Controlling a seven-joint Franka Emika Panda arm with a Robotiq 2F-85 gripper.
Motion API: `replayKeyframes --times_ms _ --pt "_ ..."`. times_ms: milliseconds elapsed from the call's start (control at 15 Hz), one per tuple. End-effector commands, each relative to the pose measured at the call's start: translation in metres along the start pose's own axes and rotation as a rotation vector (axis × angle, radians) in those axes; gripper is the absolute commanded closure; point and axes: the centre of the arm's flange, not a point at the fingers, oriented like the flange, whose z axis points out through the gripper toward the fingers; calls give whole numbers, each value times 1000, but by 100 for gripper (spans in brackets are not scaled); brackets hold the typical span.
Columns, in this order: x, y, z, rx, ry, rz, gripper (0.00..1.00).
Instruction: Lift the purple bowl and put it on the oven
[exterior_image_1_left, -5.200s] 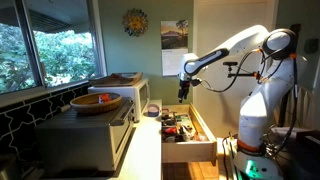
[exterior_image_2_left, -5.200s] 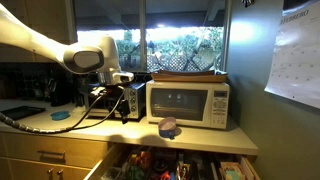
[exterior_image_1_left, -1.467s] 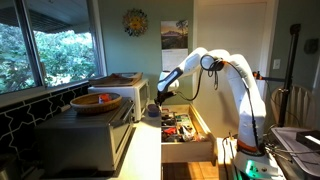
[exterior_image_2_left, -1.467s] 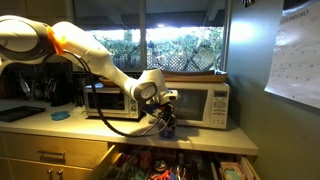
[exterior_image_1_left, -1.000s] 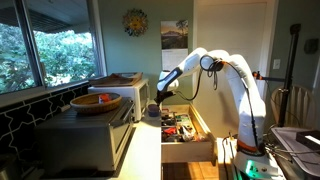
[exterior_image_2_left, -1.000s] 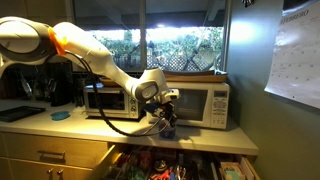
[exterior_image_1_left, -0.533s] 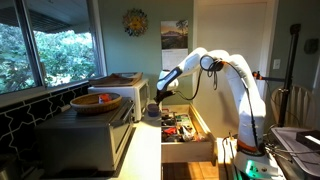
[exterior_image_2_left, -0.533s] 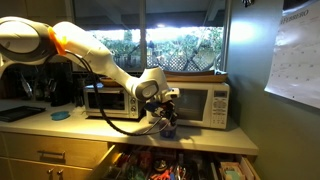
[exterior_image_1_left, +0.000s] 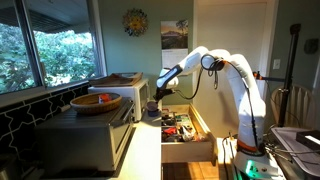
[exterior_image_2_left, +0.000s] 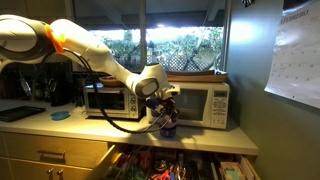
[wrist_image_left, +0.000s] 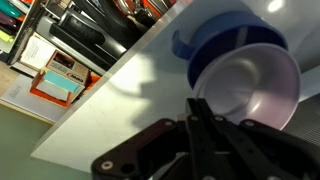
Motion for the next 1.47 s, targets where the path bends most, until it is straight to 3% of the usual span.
replayKeyframes --times_ms 0,133,467,1133,1400 --pt "0 9 -17 56 -19 27 99" --pt "-1 13 -34 74 -31 42 99" --pt "-13 21 -73 163 -154 27 99" --pt "-46 -19 -135 442 -363 -259 99" --pt "-38 -21 -168 484 -414 -239 99"
